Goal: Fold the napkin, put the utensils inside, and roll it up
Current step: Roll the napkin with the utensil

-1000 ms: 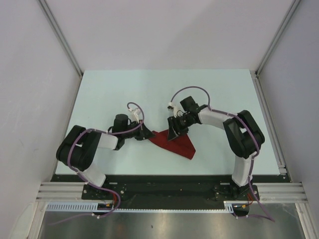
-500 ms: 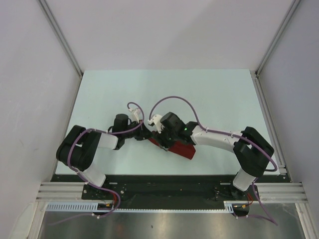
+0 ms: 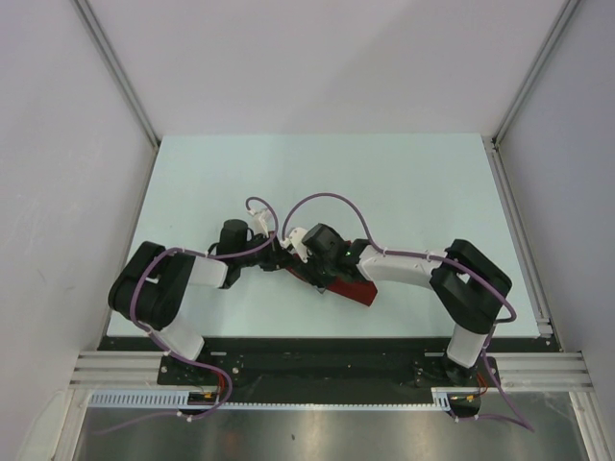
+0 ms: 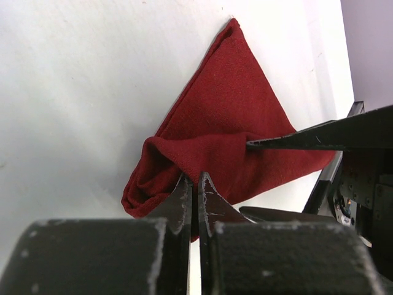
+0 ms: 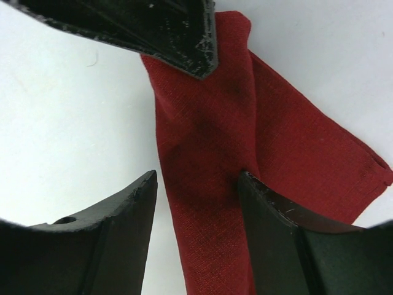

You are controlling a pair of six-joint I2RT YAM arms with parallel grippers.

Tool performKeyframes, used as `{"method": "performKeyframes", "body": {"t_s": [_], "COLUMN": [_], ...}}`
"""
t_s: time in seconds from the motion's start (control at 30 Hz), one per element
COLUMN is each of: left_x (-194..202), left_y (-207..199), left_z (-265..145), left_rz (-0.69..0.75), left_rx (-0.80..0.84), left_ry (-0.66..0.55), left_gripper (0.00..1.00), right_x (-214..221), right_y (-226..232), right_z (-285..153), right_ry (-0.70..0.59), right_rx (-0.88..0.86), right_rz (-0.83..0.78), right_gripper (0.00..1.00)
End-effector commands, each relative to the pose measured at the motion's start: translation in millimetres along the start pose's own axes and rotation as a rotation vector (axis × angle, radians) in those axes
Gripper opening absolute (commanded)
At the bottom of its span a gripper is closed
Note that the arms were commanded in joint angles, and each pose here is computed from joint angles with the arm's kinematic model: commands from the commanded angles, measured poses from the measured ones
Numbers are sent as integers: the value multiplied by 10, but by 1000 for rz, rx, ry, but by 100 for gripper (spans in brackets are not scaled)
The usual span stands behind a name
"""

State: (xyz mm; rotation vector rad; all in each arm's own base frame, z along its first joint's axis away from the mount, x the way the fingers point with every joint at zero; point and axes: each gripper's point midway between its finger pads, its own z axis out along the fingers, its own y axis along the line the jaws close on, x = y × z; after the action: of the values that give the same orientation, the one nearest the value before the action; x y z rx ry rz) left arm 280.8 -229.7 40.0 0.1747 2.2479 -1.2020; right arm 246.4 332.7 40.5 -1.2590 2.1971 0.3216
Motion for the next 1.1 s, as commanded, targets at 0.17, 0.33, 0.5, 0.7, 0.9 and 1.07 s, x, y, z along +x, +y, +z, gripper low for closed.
{"method": "performKeyframes", "body": {"t_s": [0.17, 0.33, 0.5, 0.7, 0.9, 1.07], "left_x": [-124, -206, -298, -431, -493, -467], "left_y": [-83, -96, -2, 89, 31, -34], "left_z": [-21, -89, -198, -387, -458, -425], "left_rz": [57, 90, 100, 103, 131, 134], "left_rx": [8, -17, -90, -167, -163, -113], "left_ry": [-31, -70, -127, -217, -259, -242], "left_gripper": [22, 40, 57, 68, 70, 70], "right_x": [335, 528, 666, 606, 393, 208], "right_y": [-134, -141, -42, 367, 515, 512], "right_z": [200, 275, 292, 175, 16, -112], "right_ry": [111, 165, 201, 162, 94, 19], "right_rx": [76, 73, -4, -348, -567, -689], "right_rz": [-21, 9, 62, 207, 303, 361], "right_gripper": [60, 60, 45, 22, 11, 8]}}
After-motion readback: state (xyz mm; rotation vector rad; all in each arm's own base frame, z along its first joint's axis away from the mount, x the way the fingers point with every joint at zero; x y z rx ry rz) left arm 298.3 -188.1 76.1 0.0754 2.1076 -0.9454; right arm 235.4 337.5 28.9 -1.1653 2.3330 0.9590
